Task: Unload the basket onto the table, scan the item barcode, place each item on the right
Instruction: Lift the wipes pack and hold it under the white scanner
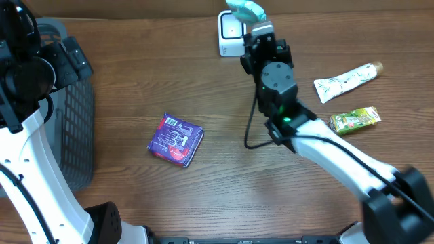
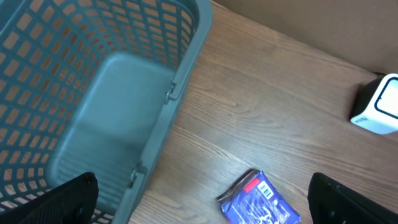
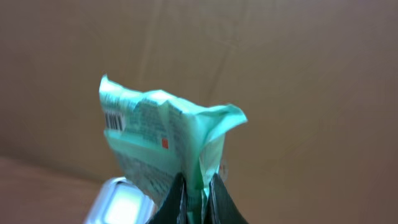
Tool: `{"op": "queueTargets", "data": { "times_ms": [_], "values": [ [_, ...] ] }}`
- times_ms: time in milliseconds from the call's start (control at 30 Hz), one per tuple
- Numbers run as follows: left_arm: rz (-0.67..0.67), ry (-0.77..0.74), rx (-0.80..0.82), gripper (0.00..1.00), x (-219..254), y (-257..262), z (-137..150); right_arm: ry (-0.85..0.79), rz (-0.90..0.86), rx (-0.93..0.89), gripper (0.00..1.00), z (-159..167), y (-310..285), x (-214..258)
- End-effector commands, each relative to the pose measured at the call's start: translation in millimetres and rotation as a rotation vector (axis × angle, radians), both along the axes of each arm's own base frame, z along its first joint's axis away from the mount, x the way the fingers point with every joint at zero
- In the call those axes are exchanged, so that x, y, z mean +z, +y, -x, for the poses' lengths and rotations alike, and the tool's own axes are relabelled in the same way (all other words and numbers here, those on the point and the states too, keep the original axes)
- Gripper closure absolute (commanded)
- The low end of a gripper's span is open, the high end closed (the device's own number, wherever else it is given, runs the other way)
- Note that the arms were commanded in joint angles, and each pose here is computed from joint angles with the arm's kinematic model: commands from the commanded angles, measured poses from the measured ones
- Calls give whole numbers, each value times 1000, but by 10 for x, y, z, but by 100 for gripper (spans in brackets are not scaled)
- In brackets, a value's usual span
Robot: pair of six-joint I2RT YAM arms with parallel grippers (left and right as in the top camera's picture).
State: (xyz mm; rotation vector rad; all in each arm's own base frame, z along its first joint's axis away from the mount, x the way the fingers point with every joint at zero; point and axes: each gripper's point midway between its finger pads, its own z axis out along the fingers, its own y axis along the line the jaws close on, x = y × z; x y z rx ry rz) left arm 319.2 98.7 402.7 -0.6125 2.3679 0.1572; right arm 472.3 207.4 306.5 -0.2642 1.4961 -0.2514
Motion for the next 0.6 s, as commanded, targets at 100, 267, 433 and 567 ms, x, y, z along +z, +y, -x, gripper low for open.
{"op": "queueTargets", "data": {
  "times_ms": [100, 267, 433, 567],
  "values": [
    [-9, 5, -4, 0, -7, 8, -3, -82, 252, -95, 96, -266, -72, -209],
    [-9, 5, -4, 0, -7, 8, -3, -118, 311, -76, 96, -438, -96, -418],
    [-9, 5, -4, 0, -7, 8, -3, -137, 348, -16, 96, -548, -93, -504],
    [-9, 5, -4, 0, -7, 8, -3, -153, 379, 20, 96, -619, -19, -487]
  ]
}}
